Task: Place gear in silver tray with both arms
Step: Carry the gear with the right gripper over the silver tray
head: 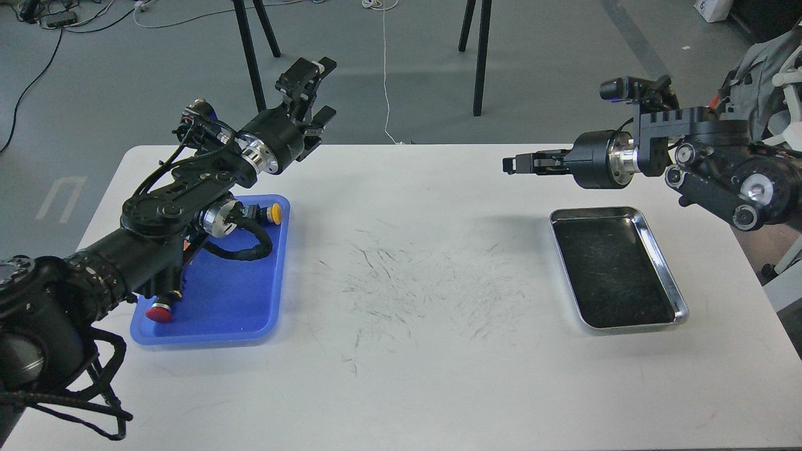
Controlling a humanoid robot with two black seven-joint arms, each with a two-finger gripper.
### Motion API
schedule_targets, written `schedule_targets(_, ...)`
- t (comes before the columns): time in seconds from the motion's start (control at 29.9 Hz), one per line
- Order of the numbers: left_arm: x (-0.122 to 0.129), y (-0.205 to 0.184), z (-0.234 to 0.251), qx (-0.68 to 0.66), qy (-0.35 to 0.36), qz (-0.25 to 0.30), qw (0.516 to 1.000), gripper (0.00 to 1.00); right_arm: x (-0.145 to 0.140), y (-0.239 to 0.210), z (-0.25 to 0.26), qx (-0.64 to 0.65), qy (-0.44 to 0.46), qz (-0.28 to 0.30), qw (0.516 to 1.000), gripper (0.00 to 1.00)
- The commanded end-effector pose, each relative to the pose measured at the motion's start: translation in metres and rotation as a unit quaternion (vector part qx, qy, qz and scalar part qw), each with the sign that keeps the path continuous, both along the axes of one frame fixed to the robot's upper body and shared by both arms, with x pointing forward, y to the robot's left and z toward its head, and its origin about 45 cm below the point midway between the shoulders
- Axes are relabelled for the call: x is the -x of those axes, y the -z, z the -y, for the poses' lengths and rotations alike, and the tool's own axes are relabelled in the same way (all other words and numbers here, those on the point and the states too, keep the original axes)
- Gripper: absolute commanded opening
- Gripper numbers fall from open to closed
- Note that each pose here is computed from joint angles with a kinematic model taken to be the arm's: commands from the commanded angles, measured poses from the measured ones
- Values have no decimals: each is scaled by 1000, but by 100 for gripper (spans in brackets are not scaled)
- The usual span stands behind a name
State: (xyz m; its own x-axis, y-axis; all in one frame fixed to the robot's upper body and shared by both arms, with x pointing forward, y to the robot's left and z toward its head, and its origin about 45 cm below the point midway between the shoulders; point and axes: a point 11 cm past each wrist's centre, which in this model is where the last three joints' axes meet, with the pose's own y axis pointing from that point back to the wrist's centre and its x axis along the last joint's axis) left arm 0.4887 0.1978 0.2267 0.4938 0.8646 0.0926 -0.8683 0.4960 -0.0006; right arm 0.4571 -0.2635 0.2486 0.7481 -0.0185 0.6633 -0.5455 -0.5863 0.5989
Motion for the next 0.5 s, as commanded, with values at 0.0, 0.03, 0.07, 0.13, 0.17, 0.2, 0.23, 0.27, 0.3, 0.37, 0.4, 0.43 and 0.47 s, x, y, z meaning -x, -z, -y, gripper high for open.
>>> schedule_targets(0.0, 0, 0, 0, 0, 0, 0, 1000, 100, 2, 0, 23, -19, 34, -4, 999, 9)
schedule_targets(0.03, 0, 0, 1, 1, 0, 0, 1000, 100, 3, -1, 28, -26, 41, -4, 999, 8)
schedule_targets(0.07, 0, 0, 1, 0, 1, 0, 1000, 100, 4, -1, 35, -31, 52, -5, 998, 8)
schedule_targets(0.13, 1, 1, 1, 0, 1, -1, 1000, 100, 5, -1, 46, -41, 69, -5, 997, 8)
schedule_targets(0.17, 1, 1, 1, 0, 1, -1, 1000, 100, 7, 1, 51, -46, 77, -5, 996, 8)
schedule_targets(0.2, 1, 1, 1, 0, 1, -1, 1000, 100, 8, 1, 57, -51, 84, -5, 995, 7)
schedule_targets(0.23, 1, 2, 2, 1, 2, -2, 1000, 100, 9, 0, 62, -58, 92, -5, 994, 7)
schedule_targets(0.27, 1, 1, 2, 0, 1, -1, 1000, 100, 10, 1, 68, -63, 100, -7, 993, 7)
schedule_targets(0.3, 1, 2, 1, -1, -1, -1, 1000, 100, 12, 3, 73, -69, 108, -9, 992, 7)
schedule_targets(0.37, 1, 3, 2, -1, -3, -1, 1000, 100, 16, 6, 82, -78, 121, -11, 990, 7)
schedule_targets(0.4, 1, 3, 3, -1, -2, -1, 1000, 100, 18, 8, 86, -81, 125, -12, 989, 7)
schedule_targets(0.43, 1, 3, 2, -1, -3, -1, 1000, 100, 21, 10, 91, -83, 131, -13, 988, 7)
schedule_targets(0.47, 1, 3, 2, -1, -3, -1, 1000, 100, 23, 13, 97, -83, 137, -14, 987, 6)
